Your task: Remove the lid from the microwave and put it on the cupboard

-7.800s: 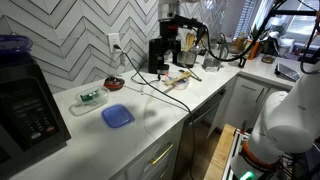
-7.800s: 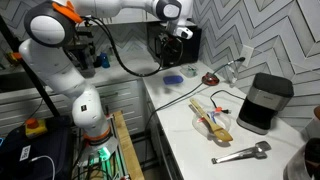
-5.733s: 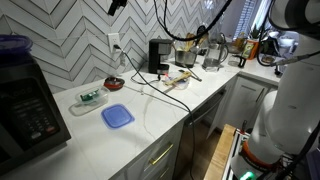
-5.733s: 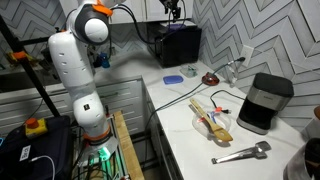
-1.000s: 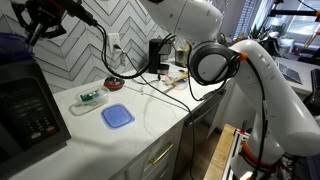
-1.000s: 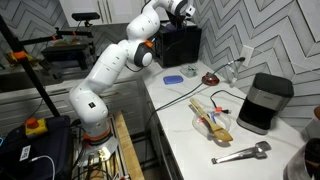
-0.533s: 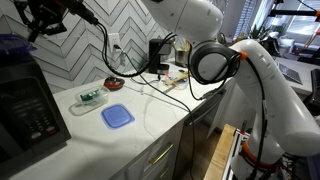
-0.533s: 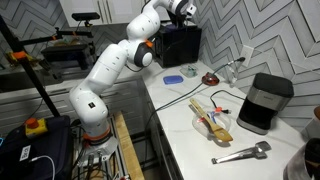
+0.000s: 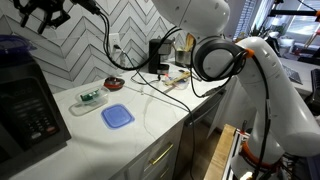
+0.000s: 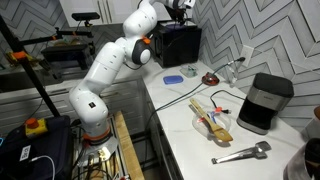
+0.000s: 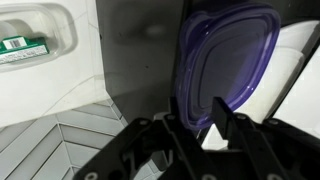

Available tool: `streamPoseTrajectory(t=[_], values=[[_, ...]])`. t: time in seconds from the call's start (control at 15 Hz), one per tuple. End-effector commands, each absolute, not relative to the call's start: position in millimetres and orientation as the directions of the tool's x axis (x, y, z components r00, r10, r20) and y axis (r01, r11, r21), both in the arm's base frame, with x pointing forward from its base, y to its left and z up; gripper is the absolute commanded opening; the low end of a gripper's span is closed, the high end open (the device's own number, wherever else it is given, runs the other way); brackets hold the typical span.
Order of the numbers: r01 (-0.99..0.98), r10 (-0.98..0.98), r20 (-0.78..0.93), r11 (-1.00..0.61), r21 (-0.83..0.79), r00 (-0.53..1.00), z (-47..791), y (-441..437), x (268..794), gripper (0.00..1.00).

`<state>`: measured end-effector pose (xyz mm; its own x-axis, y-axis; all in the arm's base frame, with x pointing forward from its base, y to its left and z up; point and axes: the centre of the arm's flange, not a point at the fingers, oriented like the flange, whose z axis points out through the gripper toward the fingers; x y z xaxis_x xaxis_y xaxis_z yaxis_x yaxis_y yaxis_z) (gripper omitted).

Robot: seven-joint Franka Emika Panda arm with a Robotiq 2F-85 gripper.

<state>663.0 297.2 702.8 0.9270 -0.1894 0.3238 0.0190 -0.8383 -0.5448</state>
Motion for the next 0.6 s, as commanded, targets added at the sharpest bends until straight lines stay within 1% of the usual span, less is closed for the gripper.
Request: streamPoseTrajectory(t=[0.0, 0.07, 0.13, 0.2, 0.27, 0.33, 0.47, 0.53], values=[[0.021, -0.187, 0.326, -0.840, -0.542, 0.927, 703, 297, 663, 0.41], [0.021, -0.187, 0.327, -0.841, -0.540, 0.926, 703, 297, 663, 0.66], [0.022, -0.207, 0.357, -0.839, -0.543, 0.911, 698, 299, 670, 0.66], [0.039, -0.204, 0.368, -0.831, -0.555, 0.907, 696, 300, 673, 0.72], [0.038, -0.214, 0.376, -0.827, -0.561, 0.902, 694, 300, 677, 0.79], [0.043, -0.219, 0.386, -0.822, -0.568, 0.896, 691, 301, 682, 0.88], [0.048, -0.227, 0.394, -0.815, -0.577, 0.890, 685, 304, 691, 1.00], [0.048, -0.226, 0.389, -0.811, -0.582, 0.893, 680, 308, 695, 1.00]])
